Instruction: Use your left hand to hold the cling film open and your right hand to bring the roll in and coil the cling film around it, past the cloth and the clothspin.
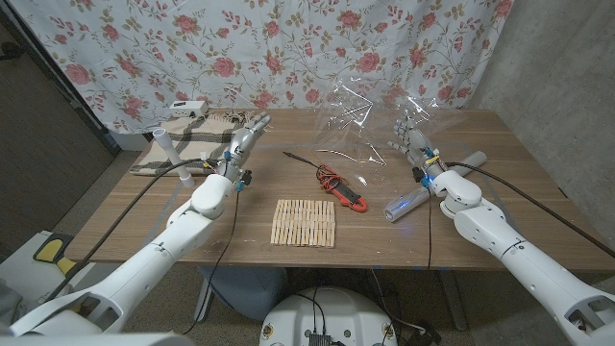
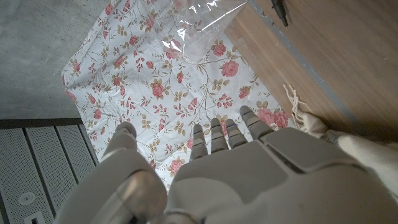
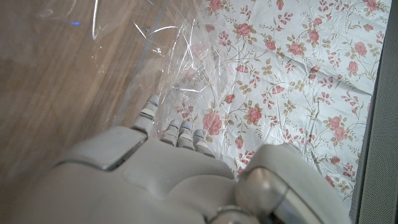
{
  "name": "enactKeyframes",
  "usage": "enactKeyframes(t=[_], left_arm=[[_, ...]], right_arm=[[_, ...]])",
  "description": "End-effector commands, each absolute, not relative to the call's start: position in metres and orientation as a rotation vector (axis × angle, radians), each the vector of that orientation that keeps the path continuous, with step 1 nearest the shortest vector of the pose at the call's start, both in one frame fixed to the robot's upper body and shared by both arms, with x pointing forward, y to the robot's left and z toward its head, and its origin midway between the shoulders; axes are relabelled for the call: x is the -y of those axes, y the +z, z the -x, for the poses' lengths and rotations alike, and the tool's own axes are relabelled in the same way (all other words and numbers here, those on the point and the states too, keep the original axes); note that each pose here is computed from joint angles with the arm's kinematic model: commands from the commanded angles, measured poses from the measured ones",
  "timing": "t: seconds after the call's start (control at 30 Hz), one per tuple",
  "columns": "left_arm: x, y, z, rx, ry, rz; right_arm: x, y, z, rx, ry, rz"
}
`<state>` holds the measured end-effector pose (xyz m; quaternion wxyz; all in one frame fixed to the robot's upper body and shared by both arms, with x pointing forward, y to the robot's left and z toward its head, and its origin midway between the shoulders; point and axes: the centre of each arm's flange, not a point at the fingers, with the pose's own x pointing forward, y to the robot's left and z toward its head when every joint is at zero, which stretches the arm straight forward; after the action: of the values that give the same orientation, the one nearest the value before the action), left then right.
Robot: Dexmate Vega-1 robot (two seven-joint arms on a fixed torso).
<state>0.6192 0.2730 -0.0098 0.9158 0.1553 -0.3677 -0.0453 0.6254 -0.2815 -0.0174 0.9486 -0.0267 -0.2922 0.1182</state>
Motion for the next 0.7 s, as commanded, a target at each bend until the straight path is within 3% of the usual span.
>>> enactKeyframes(t=[0.03, 0.7], left_arm=[[-0.275, 0.001, -0.600, 0.783, -0.046, -0.451], [-0.268, 0.016, -0.585, 0.811, -0.019, -0.600]], right_arm=[[0.278, -0.014, -0.622, 0.614, 0.250, 0.058], [0.283, -0.011, -0.623, 0.592, 0.240, 0.077]])
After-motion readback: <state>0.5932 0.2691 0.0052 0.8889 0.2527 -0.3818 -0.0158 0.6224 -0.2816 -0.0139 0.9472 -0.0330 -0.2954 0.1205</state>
